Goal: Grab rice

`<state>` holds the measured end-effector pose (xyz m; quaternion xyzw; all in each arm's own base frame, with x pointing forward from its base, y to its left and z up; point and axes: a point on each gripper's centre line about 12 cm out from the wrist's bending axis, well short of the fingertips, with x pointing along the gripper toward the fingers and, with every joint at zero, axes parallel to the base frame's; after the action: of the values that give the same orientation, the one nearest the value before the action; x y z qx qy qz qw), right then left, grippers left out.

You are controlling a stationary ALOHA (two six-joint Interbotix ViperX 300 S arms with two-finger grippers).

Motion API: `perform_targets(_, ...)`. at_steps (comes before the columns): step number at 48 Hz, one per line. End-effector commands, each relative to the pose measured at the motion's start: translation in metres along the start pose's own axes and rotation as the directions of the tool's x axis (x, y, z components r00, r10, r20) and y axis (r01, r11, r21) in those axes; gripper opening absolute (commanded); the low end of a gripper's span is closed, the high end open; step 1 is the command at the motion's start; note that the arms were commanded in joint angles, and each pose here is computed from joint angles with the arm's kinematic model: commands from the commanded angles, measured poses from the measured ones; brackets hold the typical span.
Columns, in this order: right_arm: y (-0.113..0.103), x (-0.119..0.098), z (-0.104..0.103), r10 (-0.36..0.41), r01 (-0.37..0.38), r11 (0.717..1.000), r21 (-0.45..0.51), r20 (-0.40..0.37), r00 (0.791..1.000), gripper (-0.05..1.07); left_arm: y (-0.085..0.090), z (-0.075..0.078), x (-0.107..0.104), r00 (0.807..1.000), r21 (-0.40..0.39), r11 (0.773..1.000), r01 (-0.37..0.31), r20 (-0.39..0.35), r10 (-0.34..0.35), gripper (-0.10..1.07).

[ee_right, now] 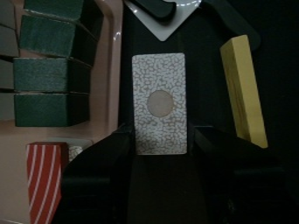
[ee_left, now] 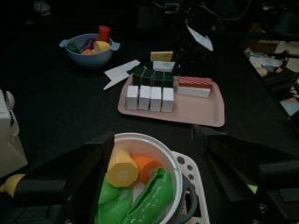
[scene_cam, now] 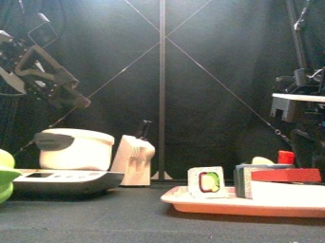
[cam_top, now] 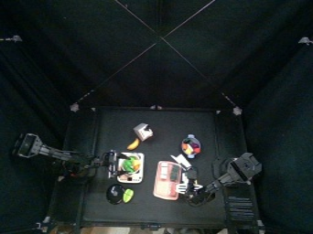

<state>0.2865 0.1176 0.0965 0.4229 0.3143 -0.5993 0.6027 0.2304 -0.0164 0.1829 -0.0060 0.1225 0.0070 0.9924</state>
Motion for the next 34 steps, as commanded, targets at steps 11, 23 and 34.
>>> perform_targets(11,0.022,-0.057,0.007,0.084,-0.083,0.994,0.075,-0.022,0.996,0.63,-0.001,0.005,0.002,1.0,-0.002,1.0,0.002,0.017,-0.002,1.03)
perform_targets(23,0.056,-0.082,-0.006,0.145,-0.143,0.984,0.108,-0.017,0.989,0.63,-0.001,0.005,0.002,1.0,-0.002,1.0,0.002,0.017,-0.002,1.03)
perform_targets(34,0.077,-0.084,-0.013,0.189,-0.189,0.978,0.089,0.012,0.982,0.63,-0.001,0.006,0.002,1.0,-0.003,1.0,0.001,0.018,-0.001,1.03)
